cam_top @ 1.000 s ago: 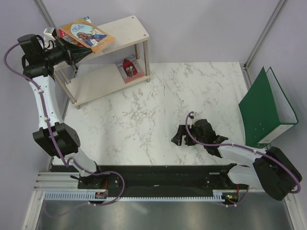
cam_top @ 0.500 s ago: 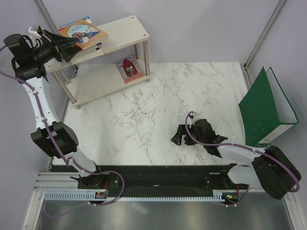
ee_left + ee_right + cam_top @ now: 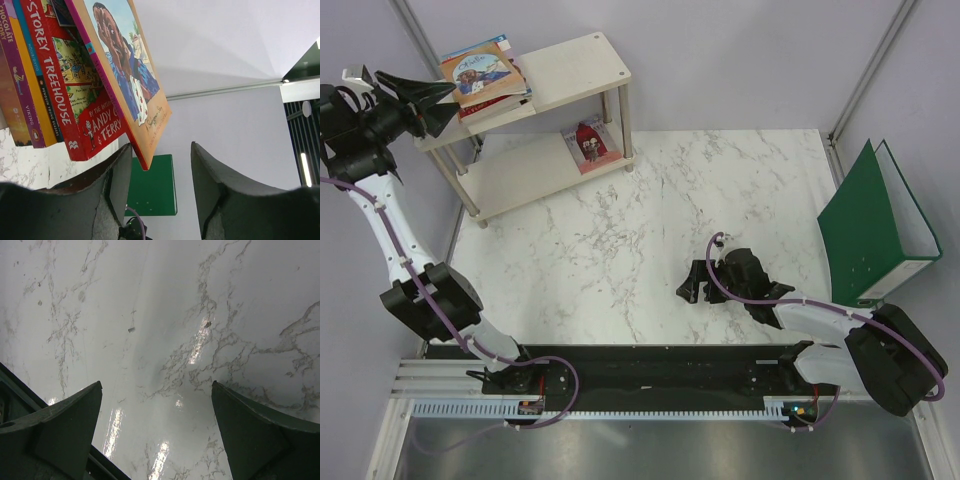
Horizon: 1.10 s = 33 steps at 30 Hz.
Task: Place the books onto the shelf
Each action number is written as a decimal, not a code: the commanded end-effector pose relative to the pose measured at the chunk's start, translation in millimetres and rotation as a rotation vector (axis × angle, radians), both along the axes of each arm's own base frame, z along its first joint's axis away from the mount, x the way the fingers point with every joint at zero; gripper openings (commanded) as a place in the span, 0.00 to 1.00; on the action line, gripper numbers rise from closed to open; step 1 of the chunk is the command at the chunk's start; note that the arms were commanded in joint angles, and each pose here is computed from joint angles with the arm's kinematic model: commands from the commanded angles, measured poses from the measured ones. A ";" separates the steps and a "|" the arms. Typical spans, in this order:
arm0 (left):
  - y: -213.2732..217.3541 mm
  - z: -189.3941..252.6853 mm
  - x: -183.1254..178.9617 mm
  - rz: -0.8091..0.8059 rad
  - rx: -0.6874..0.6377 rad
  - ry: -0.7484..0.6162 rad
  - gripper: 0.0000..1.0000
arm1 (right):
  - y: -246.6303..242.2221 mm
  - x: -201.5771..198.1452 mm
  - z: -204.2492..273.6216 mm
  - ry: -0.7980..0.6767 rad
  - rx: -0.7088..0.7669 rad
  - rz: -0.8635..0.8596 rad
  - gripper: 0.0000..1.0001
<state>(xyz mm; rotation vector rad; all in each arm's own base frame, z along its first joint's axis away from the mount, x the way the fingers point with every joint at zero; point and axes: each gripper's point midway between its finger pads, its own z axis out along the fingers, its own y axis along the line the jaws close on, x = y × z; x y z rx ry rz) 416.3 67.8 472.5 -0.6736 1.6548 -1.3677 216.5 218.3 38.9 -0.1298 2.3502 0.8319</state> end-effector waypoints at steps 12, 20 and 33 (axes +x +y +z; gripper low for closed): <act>15.5 -6.7 -10.8 0.098 0.050 0.024 0.64 | -11.0 -16.7 -21.6 0.085 -0.059 -0.002 0.98; 22.5 -15.7 -15.2 0.140 0.071 0.051 0.65 | -10.9 -16.9 -22.1 0.086 -0.060 0.000 0.98; -20.6 8.6 -54.8 0.155 0.227 -0.054 0.12 | -9.8 -17.1 -25.1 0.097 -0.064 0.003 0.98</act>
